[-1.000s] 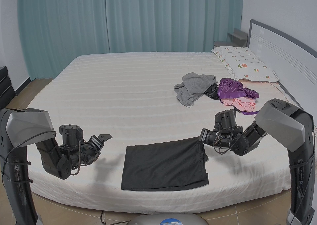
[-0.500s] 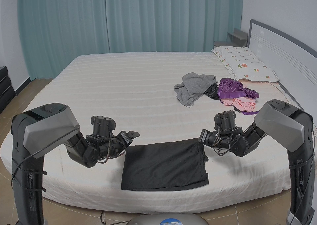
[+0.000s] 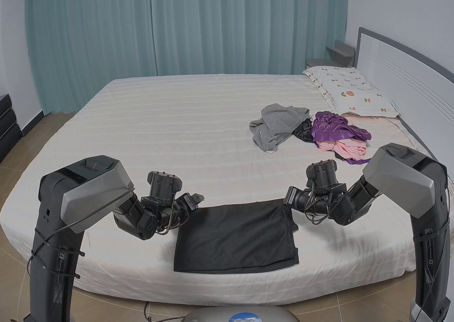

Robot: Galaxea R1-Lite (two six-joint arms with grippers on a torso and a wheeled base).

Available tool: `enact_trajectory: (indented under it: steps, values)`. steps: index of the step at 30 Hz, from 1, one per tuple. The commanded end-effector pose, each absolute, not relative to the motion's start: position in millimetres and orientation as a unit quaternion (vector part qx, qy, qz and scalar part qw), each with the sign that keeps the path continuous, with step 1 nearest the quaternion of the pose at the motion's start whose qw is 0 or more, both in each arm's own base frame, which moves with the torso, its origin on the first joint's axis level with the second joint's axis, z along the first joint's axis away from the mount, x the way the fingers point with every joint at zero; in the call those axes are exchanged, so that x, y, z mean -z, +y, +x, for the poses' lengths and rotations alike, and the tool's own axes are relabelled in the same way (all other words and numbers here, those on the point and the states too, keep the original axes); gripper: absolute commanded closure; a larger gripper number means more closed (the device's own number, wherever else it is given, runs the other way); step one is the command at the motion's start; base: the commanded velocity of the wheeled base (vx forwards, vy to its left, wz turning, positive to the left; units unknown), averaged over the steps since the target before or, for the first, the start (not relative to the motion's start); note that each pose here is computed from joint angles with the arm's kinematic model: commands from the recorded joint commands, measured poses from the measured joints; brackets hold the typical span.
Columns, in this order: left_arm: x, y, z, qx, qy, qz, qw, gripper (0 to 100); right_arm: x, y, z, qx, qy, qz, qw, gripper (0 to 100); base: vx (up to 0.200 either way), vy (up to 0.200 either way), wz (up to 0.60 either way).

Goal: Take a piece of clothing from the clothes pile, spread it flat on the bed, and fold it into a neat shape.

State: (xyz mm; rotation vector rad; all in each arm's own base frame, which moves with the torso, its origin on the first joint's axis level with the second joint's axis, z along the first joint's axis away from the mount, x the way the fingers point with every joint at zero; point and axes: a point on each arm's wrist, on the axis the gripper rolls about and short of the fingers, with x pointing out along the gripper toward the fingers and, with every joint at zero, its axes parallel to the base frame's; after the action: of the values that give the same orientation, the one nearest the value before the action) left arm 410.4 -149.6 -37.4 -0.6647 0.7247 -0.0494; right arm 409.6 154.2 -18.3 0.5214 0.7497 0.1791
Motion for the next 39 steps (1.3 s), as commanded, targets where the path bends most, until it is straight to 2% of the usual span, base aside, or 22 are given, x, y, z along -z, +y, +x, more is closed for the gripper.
enact_trajectory:
  steps: [1,2,3,9,16,33,34,38,39]
  values:
    - [42,-151,410,0.022,0.354,-0.317,0.88,0,19,154,410,-0.087,0.362,0.251,0.894,100,0.0,0.0,0.0]
    - [42,-151,410,0.02,0.357,-0.316,0.879,0,19,154,410,-0.087,0.362,0.251,0.894,100,0.0,0.0,0.0]
    - [41,-151,411,0.02,0.357,-0.316,0.879,100,19,154,410,-0.087,0.362,0.251,0.894,100,0.0,0.0,0.0]
    - [41,-151,413,0.013,0.356,-0.314,0.88,100,18,155,411,-0.089,0.359,0.253,0.894,100,0.0,0.0,0.0]
    - [40,-137,426,-0.05,0.312,-0.319,0.894,100,17,154,413,-0.08,0.359,0.274,0.888,100,0.0,0.0,0.0]
    - [42,-139,425,-0.056,0.314,-0.326,0.89,100,29,158,432,-0.074,0.364,0.276,0.886,100,0.0,0.0,0.0]
    - [43,-139,424,-0.057,0.316,-0.325,0.89,100,29,158,432,-0.074,0.366,0.275,0.886,0,0.0,0.0,0.0]
    - [42,-139,423,-0.058,0.317,-0.327,0.888,100,29,157,429,-0.073,0.372,0.273,0.884,0,0.0,0.0,0.0]
    - [42,-140,423,-0.057,0.317,-0.327,0.889,0,28,157,428,-0.072,0.372,0.274,0.884,0,0.0,0.0,0.0]
